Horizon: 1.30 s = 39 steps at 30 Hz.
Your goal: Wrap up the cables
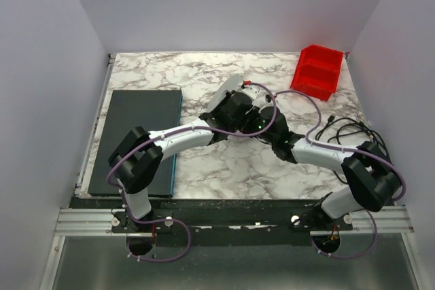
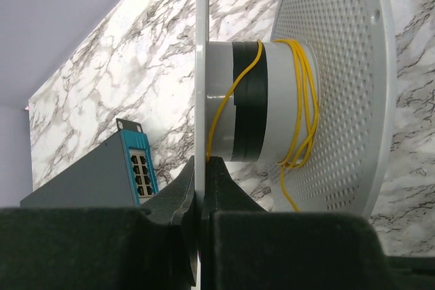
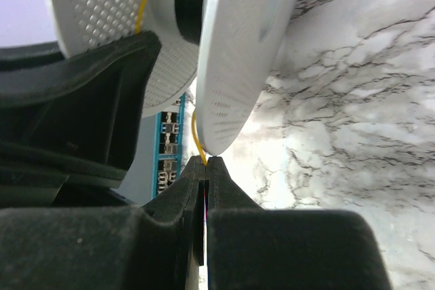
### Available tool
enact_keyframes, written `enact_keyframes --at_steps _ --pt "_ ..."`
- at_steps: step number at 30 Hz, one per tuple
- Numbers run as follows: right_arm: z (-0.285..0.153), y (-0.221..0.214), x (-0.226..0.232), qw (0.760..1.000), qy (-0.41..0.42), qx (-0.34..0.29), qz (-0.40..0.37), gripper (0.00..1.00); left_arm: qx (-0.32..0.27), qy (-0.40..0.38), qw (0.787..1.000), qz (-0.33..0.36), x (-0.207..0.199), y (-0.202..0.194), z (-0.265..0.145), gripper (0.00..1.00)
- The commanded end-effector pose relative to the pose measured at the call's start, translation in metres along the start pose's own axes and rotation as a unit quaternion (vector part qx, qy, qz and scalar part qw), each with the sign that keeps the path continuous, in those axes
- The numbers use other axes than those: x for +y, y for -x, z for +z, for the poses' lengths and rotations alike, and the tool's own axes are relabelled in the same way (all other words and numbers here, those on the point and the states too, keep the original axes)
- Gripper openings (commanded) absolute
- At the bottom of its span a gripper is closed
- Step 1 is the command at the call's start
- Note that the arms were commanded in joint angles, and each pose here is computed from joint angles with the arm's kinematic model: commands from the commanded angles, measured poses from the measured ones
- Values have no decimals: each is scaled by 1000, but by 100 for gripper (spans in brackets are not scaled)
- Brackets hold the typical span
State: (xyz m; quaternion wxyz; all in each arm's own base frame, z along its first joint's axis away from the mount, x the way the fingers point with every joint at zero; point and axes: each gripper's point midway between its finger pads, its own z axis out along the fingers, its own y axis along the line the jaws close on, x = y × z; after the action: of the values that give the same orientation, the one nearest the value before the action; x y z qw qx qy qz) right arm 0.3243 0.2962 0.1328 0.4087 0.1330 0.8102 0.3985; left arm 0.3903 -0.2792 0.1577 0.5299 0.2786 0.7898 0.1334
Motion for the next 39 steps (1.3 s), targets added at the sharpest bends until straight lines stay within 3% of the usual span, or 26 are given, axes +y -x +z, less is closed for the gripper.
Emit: enact_keyframes --at_steps 1,21,29,39 --pt "-3 15 -1 1000 -6 14 15 1 31 -25 998 39 -11 -32 -1 0" --pt "-3 50 -1 995 14 69 70 1 18 -29 995 95 -30 -44 -2 0" --pt "4 61 -16 988 4 102 119 1 9 -22 990 139 -45 -49 -3 0" --pt "13 68 -42 982 -39 130 127 1 -2 -8 981 194 -56 -54 -8 0"
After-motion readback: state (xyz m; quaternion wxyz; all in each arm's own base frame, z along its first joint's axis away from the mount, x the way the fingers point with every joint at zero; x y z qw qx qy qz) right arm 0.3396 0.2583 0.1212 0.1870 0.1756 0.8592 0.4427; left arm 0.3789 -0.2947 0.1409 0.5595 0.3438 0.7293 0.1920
